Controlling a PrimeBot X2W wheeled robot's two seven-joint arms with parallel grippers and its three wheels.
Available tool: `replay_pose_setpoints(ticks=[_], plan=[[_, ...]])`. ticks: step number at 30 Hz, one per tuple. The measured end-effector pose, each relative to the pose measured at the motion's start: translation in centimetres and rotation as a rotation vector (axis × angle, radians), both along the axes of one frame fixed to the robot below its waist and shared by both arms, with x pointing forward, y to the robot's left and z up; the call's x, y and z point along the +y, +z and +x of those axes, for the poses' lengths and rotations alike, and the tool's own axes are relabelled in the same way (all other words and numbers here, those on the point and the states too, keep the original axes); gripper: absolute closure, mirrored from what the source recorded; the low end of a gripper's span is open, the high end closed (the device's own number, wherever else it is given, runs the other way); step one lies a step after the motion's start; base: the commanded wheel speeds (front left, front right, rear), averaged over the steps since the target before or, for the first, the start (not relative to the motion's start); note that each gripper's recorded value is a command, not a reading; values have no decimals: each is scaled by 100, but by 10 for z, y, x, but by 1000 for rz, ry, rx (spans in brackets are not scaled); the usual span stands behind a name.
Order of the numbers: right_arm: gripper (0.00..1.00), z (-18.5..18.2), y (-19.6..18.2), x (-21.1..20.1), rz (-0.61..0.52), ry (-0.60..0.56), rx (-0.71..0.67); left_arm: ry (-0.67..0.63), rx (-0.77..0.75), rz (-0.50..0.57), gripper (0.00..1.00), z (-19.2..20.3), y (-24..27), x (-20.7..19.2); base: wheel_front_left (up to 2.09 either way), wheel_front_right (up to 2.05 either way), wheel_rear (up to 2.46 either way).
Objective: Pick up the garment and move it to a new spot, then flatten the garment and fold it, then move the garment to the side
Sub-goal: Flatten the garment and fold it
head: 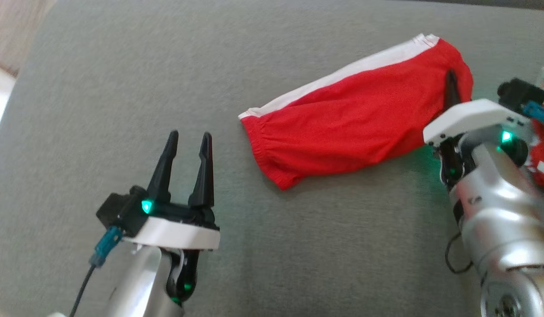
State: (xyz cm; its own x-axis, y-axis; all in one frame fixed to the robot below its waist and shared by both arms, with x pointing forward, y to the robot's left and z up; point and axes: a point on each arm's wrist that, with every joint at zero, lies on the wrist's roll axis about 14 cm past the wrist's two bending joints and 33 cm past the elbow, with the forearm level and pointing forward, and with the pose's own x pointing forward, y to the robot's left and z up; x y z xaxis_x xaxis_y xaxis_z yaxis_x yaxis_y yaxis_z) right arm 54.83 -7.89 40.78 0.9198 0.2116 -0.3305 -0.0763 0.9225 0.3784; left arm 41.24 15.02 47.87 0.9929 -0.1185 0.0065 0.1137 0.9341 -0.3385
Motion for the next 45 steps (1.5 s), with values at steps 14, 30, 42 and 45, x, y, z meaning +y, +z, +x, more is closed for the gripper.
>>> replay_pose_setpoints(ticks=[14,30,42,45], plan=[[100,-87,6,-114,40,-316,-62,-101,-41,-35,0,-25,15,-39,0,0,0],[100,-109,-3,-110,85,-326,-57,-109,-23,-23,0,-38,9,-41,0,0,0],[100,-87,47,-37,154,-109,-196,-83,-33,-17,0,-44,13,-33,0,0,0],[100,-88,60,-8,181,-20,-226,-75,-39,-16,0,-46,15,-30,0,0,0]])
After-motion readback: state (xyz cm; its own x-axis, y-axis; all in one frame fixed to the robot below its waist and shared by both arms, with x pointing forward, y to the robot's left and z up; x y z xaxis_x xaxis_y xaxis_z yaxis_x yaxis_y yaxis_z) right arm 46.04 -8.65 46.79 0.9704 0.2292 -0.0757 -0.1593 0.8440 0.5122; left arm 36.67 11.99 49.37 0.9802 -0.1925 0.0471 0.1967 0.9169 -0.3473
